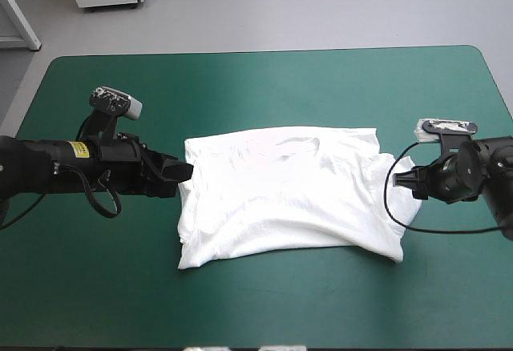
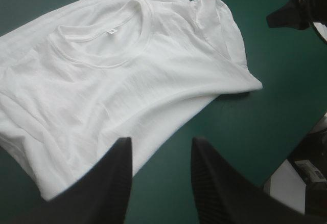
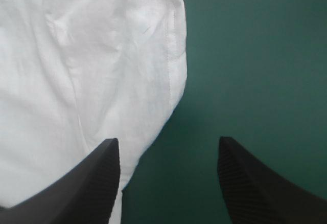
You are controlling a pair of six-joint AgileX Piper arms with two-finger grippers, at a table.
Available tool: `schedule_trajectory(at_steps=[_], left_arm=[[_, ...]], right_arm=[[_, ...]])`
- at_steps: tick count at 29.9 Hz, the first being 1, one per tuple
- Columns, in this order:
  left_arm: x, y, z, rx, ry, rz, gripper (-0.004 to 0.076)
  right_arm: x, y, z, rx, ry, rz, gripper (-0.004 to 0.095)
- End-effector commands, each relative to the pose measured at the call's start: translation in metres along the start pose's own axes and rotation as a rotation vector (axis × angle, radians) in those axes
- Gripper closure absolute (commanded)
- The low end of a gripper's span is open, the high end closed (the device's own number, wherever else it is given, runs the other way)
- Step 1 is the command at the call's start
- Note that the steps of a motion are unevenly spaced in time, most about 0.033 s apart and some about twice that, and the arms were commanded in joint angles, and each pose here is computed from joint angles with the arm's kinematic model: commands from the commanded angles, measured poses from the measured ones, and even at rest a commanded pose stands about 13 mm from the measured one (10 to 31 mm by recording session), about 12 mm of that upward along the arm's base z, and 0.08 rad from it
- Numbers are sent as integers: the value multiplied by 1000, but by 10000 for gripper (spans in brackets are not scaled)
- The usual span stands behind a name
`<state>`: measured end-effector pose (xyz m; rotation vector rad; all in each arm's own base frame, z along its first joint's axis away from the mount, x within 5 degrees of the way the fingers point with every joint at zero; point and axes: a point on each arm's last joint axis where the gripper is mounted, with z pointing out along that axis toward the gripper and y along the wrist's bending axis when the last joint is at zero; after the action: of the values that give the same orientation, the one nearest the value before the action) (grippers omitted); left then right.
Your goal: Fold the cloth
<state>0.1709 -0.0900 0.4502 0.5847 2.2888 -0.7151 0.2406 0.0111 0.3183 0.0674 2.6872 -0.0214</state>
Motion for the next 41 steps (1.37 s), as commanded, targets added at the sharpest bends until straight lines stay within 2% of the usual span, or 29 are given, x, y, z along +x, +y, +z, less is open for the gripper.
schedule_trajectory(at_steps=[1,13,19,22,28,29,35,41], left_arm=[[-1,-11,-10,51,-13,14,440],[-2,-11,-10,50,-17,11,440],[-2,-11,-10,50,-16,-12,441],[-2,-11,-10,50,-16,-14,441],[-1,-11,-10,51,-12,-23,441],[-1,-11,-10,52,-10,-23,441],[-1,-11,-10,52,-6,-25,441],[-1,-11,-10,48,-5,-17,441]], right_arm=[[-20,-7,10,-15,-73,37,335],[-44,-6,93,24,54,-9,335],[-56,-4,119,27,97,-13,358],[-57,-4,127,28,118,-16,462],[-52,-3,145,28,190,-13,828],[-51,-2,145,22,193,-6,915],[-59,-3,120,20,170,-5,921],[-75,3,62,-54,47,-3,921]])
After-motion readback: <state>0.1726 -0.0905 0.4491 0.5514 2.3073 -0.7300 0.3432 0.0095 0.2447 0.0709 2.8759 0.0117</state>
